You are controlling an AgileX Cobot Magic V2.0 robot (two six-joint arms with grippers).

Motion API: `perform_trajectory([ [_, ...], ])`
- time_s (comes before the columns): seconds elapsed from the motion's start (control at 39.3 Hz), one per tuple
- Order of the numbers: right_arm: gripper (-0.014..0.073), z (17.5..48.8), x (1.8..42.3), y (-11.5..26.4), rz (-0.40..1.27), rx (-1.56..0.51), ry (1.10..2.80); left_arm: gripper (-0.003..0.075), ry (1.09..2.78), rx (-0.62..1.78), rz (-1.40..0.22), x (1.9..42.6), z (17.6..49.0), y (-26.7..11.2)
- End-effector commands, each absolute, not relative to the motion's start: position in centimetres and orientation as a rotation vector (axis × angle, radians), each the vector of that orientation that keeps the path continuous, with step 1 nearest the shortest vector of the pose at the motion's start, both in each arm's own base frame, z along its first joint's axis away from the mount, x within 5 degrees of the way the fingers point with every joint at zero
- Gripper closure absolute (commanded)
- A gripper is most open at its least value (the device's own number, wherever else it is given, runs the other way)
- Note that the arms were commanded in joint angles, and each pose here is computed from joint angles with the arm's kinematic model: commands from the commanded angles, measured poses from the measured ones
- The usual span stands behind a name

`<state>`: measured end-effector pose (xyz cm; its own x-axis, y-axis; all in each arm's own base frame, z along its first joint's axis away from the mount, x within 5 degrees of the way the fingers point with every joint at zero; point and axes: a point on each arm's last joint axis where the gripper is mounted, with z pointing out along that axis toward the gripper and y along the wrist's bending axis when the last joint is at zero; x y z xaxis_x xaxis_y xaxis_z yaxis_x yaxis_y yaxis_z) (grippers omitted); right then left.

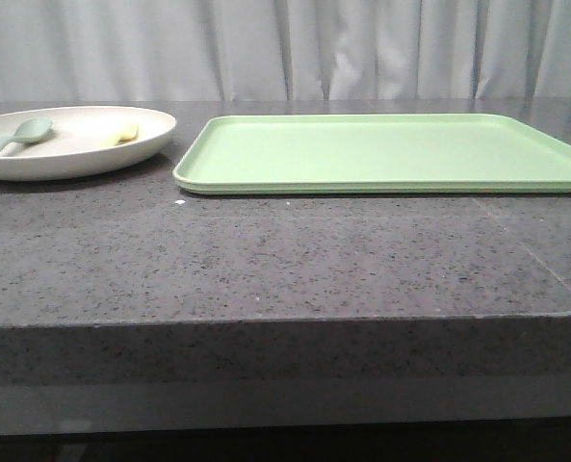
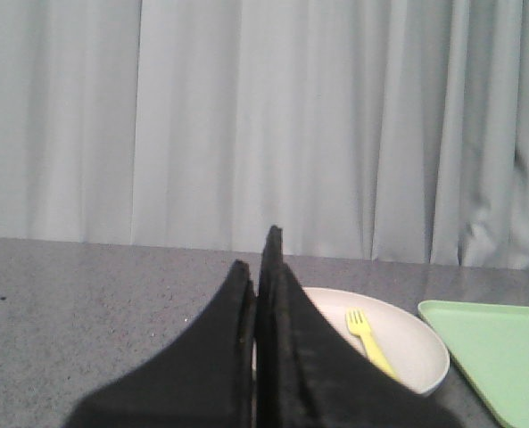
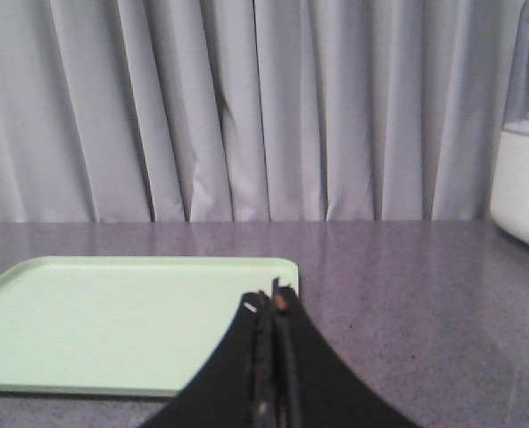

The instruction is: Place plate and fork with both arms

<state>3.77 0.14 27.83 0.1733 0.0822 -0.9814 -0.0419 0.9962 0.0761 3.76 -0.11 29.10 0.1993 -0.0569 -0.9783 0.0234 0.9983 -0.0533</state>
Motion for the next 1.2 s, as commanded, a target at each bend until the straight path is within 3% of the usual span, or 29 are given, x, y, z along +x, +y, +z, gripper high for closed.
perform_trajectory([
  [0.0, 0.0662, 31.4, 3.4, 0.1, 0.084, 0.028, 1.362, 0.0738, 1.328, -0.037, -0.072, 3.5, 33.1, -0.1],
  [0.25, 0.0662, 35.3, 6.6, 0.2, 0.082, 0.028, 1.545, 0.0738, 1.530, -0.024, -0.081, 6.0, 38.2, -0.3],
  [0.53, 0.0662, 34.6, 10.1, 0.3, 0.079, 0.032, 1.648, 0.0738, 1.640, -0.029, -0.081, 8.8, 37.5, -0.3],
  [1.02, 0.0662, 34.2, 10.5, 0.3, 0.078, 0.033, 1.677, 0.0738, 1.680, -0.028, -0.082, 9.4, 37.1, -0.3],
  [1.09, 0.0657, 34.2, 10.5, 0.3, 0.078, 0.033, 1.676, 0.0703, 1.679, -0.019, -0.060, 9.4, 37.2, -0.3],
  [1.17, 0.0601, 34.1, 10.5, 0.3, 0.078, 0.033, 1.679, 0.0597, 1.679, -0.016, -0.056, 9.4, 37.2, -0.2],
])
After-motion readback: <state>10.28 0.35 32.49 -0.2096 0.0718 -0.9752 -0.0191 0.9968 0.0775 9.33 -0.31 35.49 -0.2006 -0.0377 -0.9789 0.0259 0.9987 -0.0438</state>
